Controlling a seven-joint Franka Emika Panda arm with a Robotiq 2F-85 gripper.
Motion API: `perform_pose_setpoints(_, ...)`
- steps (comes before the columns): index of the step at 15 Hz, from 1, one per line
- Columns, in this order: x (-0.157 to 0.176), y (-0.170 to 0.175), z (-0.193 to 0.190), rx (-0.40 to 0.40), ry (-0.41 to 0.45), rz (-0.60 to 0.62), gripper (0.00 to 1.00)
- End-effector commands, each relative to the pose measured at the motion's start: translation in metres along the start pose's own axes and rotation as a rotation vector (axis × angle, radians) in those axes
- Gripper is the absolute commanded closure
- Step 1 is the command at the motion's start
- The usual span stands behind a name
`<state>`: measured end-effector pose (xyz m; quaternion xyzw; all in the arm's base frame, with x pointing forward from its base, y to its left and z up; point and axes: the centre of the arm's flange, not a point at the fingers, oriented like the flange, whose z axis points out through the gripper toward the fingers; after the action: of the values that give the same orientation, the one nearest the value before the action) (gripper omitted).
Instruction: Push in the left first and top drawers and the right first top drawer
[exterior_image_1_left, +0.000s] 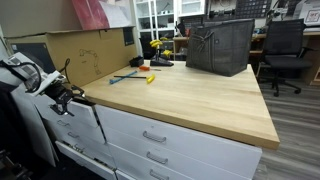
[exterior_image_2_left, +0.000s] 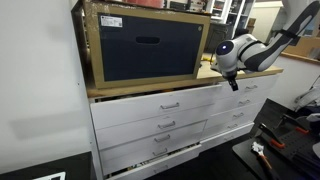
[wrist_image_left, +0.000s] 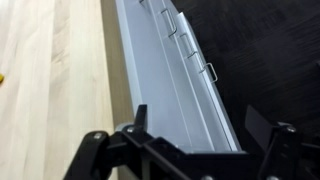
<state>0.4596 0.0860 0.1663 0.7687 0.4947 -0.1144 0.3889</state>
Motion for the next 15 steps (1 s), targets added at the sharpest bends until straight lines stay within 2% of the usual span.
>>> perform_pose_setpoints(1,0.006,-0.014,-0.020,-0.041,0.103,-0.024,0.00)
perform_pose_setpoints(6,0.011,-0.040,-0.040,0.006,0.195,-0.083,0.02)
perform_pose_setpoints(7,0.012,-0.040,-0.042,0.014,0.208,-0.097,0.26)
perform_pose_setpoints(9,0.014,-0.038,-0.041,0.028,0.221,-0.108,0.30)
perform_pose_setpoints(15,0.018,-0.035,-0.031,0.038,0.221,-0.117,0.76)
